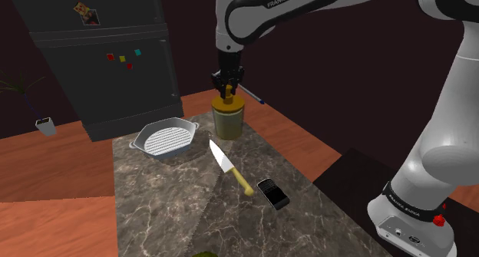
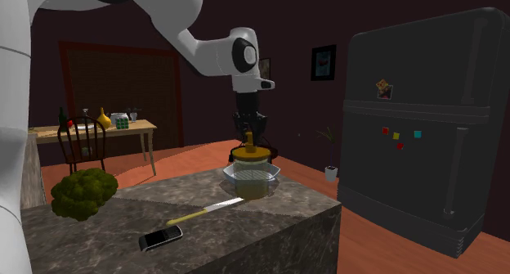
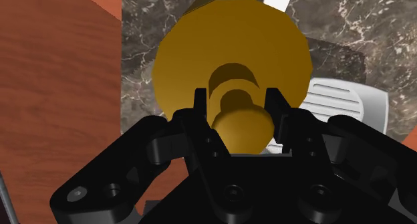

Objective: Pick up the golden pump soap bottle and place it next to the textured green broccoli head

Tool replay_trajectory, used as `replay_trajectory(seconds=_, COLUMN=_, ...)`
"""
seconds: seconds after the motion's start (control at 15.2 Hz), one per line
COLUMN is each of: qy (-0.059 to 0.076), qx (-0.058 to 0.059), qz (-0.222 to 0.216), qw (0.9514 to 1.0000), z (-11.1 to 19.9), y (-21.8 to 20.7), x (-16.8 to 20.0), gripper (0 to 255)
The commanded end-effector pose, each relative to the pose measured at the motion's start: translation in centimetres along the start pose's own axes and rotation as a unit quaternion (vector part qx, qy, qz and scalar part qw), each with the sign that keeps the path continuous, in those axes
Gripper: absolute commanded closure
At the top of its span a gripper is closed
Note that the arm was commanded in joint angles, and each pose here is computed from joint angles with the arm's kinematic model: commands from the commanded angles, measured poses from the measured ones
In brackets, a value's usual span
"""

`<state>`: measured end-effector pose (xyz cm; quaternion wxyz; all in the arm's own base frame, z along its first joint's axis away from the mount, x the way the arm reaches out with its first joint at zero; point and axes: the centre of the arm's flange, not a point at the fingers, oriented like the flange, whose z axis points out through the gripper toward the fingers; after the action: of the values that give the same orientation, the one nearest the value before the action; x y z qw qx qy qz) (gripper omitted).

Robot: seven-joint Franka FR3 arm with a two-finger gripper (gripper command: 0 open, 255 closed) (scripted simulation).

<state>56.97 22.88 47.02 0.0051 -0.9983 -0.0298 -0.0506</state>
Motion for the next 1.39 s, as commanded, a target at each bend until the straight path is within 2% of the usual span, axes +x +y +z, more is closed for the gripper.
replay_trajectory(seconds=0.0, qy=0.0, qx=0.0, qz=0.0, qw=1.0, z=-1.1, y=0.0, x=0.3, gripper=255)
replay_trajectory(seconds=1.32, qy=0.0, qx=0.0, qz=0.0, qw=1.0, z=-11.6, y=-0.1, x=1.3, gripper=255)
